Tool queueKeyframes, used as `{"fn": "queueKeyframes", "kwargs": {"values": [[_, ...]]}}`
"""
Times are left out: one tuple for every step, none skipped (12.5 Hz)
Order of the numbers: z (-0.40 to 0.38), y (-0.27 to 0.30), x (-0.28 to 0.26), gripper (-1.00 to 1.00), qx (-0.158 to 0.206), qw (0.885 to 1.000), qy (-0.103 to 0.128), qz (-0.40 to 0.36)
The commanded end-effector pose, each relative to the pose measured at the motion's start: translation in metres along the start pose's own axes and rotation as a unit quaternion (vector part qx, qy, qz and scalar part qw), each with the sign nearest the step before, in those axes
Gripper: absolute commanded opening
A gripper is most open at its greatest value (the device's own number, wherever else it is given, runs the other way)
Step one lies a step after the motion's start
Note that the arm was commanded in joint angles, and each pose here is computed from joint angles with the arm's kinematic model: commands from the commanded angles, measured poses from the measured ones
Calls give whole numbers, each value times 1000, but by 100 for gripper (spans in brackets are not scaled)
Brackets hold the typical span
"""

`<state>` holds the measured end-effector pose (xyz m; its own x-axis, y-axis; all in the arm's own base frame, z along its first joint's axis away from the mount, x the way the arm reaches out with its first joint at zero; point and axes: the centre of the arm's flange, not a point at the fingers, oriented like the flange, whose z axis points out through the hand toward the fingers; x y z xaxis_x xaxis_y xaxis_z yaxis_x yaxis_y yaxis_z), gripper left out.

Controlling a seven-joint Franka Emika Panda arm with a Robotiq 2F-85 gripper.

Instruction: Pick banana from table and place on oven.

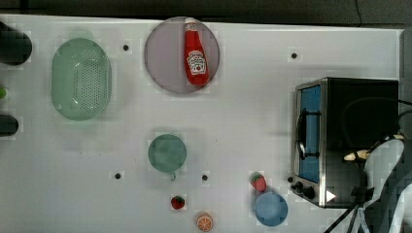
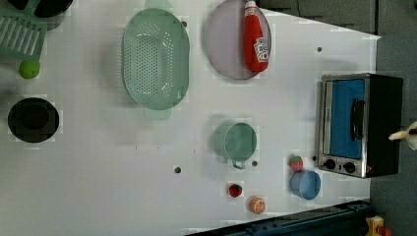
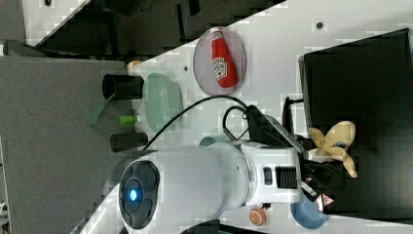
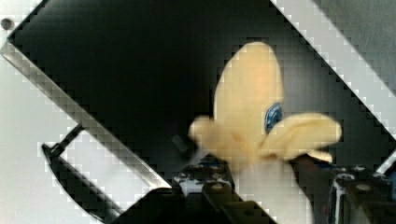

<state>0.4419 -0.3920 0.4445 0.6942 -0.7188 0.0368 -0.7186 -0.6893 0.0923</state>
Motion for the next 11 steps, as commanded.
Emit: {"fn": "queueKeyframes", "kwargs": {"values": [[-16, -37, 1, 54, 8, 998, 16, -66], [-17, -39, 0, 77, 8, 998, 17, -67], [-22, -44, 0, 98, 10, 997, 20, -72], [-30, -50, -1, 100, 13, 997, 26, -78], [-41, -57, -3, 100, 16, 996, 27, -84], [-55, -67, -9, 100, 22, 995, 24, -92], [-71, -82, -18, 100, 31, 995, 21, -91], [-88, -99, -31, 100, 39, 997, 10, -70], [-104, -120, -50, 100, 46, 998, -7, -39], [-122, -143, -73, 100, 50, 998, -20, -10], [-141, -166, -97, 100, 53, 998, -27, 11]]}}
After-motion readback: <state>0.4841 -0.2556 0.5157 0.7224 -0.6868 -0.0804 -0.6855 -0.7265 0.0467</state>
